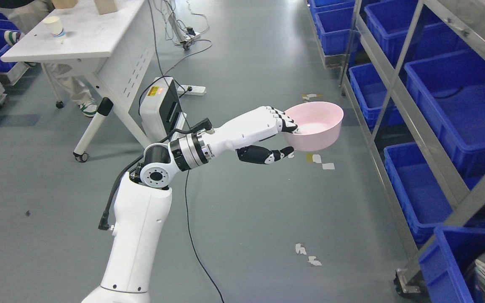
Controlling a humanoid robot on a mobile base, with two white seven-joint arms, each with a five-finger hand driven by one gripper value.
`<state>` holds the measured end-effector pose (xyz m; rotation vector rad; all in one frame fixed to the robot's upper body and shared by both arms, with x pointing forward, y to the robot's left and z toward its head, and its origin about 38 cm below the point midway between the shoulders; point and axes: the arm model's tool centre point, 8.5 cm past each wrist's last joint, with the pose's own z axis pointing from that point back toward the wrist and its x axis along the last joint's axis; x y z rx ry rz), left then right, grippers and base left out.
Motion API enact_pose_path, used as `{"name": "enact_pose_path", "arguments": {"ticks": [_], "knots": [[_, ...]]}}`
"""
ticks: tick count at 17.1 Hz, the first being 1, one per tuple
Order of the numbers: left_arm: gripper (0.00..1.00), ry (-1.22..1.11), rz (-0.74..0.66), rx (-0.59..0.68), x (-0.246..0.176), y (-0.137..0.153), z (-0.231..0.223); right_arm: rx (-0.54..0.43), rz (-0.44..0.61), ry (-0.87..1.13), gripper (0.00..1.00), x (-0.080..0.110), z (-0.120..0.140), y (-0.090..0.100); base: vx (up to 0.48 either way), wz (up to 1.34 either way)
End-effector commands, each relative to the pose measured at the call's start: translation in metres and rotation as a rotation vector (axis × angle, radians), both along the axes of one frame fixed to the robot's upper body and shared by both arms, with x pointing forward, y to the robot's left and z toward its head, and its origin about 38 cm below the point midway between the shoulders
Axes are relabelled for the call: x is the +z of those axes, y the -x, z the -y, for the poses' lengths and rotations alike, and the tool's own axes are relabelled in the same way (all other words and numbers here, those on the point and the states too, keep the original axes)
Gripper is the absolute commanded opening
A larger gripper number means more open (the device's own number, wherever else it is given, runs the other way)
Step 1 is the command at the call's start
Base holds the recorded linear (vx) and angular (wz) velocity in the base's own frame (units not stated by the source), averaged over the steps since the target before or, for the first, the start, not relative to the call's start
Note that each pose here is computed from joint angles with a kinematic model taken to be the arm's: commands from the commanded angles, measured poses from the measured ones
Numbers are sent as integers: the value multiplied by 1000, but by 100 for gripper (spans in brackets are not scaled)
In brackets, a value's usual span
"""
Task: Stack pink IKEA bowl on shelf middle layer
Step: 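Hold the pink bowl in the left hand while driving to the other shelf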
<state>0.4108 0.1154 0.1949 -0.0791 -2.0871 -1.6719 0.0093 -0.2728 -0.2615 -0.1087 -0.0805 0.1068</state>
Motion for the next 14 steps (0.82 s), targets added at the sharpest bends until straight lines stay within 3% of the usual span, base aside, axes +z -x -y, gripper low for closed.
{"name": "enact_pose_path", "arguments": {"ticks": [1, 14], "knots": [[2, -19, 16, -18, 0, 8, 2, 0, -7, 17, 100, 1, 11, 9, 128, 391], [3, -15, 12, -14, -1, 8, 1, 0, -7, 17, 100, 1, 11, 9, 284, 28]]}}
